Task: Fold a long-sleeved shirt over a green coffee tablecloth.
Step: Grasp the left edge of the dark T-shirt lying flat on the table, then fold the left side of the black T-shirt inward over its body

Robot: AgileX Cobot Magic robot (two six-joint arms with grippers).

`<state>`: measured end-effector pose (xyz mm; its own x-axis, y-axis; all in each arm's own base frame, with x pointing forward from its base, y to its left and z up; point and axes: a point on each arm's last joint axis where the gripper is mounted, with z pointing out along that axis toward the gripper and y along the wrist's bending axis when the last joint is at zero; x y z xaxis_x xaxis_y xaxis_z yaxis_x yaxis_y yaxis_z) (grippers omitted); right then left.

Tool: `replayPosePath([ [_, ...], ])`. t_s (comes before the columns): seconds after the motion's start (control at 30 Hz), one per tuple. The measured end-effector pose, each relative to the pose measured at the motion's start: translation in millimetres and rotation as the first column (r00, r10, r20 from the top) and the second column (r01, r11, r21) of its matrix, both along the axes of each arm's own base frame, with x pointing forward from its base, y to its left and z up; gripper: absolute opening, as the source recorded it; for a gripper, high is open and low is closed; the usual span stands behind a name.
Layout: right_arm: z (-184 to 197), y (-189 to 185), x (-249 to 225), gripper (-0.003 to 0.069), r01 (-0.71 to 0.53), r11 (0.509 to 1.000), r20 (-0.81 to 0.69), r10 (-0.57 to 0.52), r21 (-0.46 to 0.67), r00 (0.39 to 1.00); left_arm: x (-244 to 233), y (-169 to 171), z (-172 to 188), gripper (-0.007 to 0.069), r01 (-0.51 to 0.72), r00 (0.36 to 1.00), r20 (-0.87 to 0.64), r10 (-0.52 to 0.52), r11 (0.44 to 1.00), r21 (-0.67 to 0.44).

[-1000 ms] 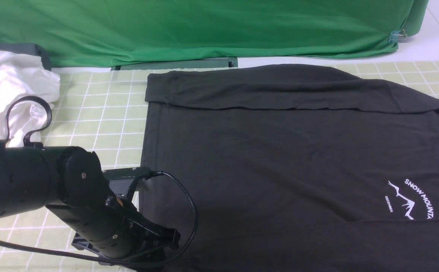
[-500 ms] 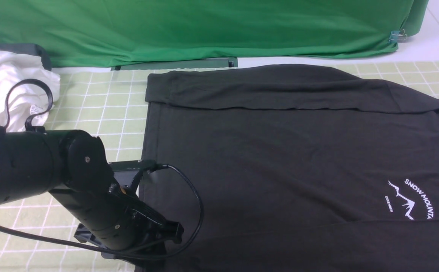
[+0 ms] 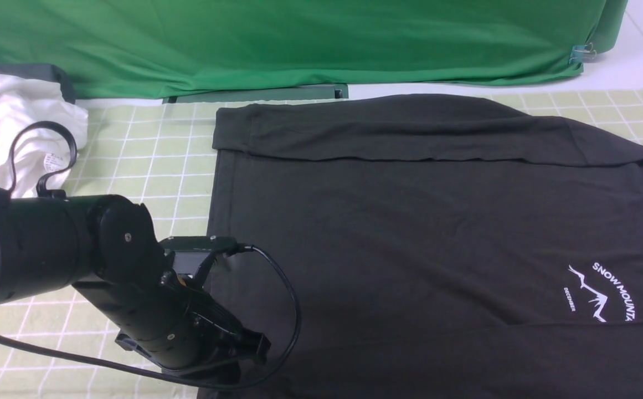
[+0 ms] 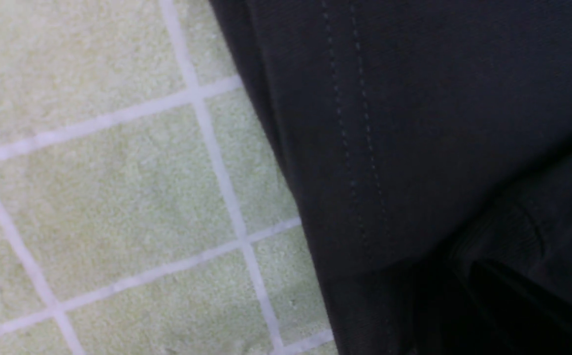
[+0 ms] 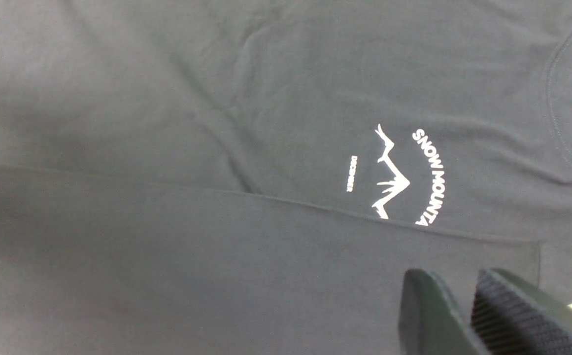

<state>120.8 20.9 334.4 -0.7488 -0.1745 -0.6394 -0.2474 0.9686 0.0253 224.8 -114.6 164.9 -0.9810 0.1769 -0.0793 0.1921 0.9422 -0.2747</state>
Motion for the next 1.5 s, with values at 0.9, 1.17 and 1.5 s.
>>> replayPosePath([
  [0.9, 0, 0, 0, 0.0176, -0.001, 1.000, 0.002, 0.001, -0.001, 1.000, 95, -1, 116, 0.0020, -0.149, 0.920, 0.354, 0.167, 0.986, -0.077],
  [1.17, -1, 0, -1, 0.0184, -0.002, 1.000, -0.010, 0.002, -0.001, 1.000, 148, 11, 89, 0.0020, -0.227, 0.920, 0.310, 0.240, 0.971, -0.078],
  [1.5, -1, 0, -1, 0.0197, -0.002, 1.000, -0.014, 0.002, -0.001, 1.000, 187, 22, 48, 0.0025, -0.281, 0.923, 0.257, 0.287, 0.958, -0.059],
])
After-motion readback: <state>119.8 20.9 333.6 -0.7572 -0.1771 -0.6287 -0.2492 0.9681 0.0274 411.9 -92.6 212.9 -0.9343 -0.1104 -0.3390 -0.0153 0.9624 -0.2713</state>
